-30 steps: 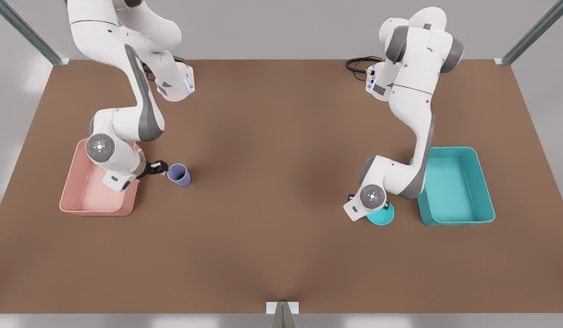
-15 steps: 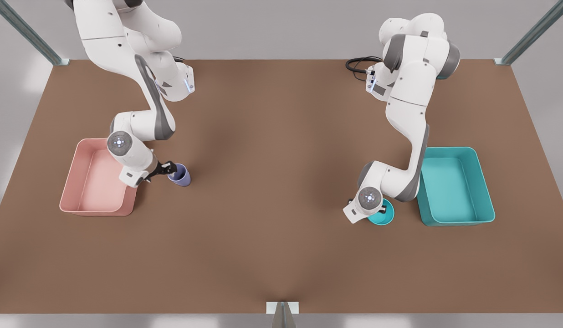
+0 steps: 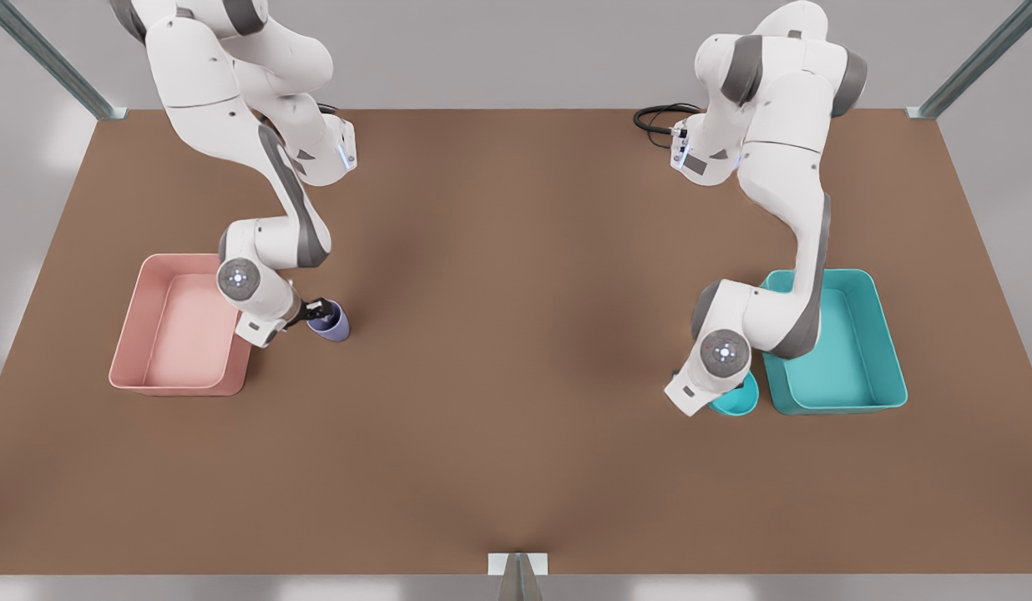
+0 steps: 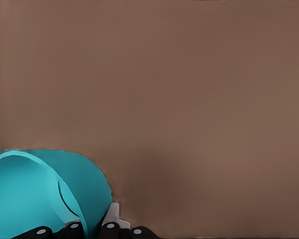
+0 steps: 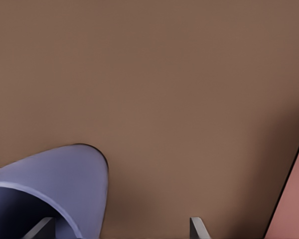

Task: Put the bowls and cups in different boxes

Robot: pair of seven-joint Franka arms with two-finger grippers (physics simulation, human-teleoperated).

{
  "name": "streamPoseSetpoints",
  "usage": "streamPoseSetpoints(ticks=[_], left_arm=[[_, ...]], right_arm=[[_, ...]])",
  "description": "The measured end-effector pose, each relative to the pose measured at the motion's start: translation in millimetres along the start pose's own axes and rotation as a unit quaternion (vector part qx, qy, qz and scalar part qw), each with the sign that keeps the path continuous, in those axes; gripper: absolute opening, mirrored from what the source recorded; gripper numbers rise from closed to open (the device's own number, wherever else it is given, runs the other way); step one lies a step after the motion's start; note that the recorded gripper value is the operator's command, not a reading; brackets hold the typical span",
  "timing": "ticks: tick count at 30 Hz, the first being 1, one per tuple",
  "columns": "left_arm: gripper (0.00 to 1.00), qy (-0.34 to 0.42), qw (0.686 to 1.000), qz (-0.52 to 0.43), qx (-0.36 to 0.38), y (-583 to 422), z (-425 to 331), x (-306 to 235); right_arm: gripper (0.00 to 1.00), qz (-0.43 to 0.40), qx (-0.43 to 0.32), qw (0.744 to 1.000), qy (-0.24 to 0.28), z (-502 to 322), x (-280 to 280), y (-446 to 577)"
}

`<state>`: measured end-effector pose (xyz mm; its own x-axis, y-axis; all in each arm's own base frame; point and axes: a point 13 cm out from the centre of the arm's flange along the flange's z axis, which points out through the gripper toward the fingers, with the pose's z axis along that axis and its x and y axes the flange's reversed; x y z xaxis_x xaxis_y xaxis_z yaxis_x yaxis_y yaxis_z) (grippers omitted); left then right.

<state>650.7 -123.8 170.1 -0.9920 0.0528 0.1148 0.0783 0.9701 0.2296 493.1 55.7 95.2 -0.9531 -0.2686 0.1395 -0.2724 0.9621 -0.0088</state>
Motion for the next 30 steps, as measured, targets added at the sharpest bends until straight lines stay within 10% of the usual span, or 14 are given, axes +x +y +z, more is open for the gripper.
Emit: streamPoseSetpoints(ticks=[4, 7, 20, 22, 26, 30], left_arm=[[0.21, 0.049, 0.995, -0.091, -0.002, 125, -38, 32], [0.21, 0.098, 0.987, -0.13, -0.002, 177, 4, 60], [0.25, 0.127, 0.975, -0.18, 0.007, 241, 166, 104], [1.0, 0.118, 0.976, -0.182, 0.011, 243, 170, 100], [1.0, 0.078, 0.98, -0.178, 0.032, 239, 111, 77], [1.0, -0.017, 0.981, -0.173, 0.088, 222, -114, 22]], right_arm=[[0.43, 0.002, 0.0, 1.0, 0.002, 10, -1, -2], [0.21, -0.002, -0.003, 1.0, 0.001, 13, -6, 1], [0.21, 0.065, 0.013, 0.992, -0.11, -143, -77, -117], [0.21, 0.085, 0.013, 0.99, -0.116, -165, -74, -155], [0.21, 0.122, -0.001, 0.988, -0.096, -164, -38, -221], [0.21, 0.128, -0.023, 0.99, -0.057, -126, -9, -249]])
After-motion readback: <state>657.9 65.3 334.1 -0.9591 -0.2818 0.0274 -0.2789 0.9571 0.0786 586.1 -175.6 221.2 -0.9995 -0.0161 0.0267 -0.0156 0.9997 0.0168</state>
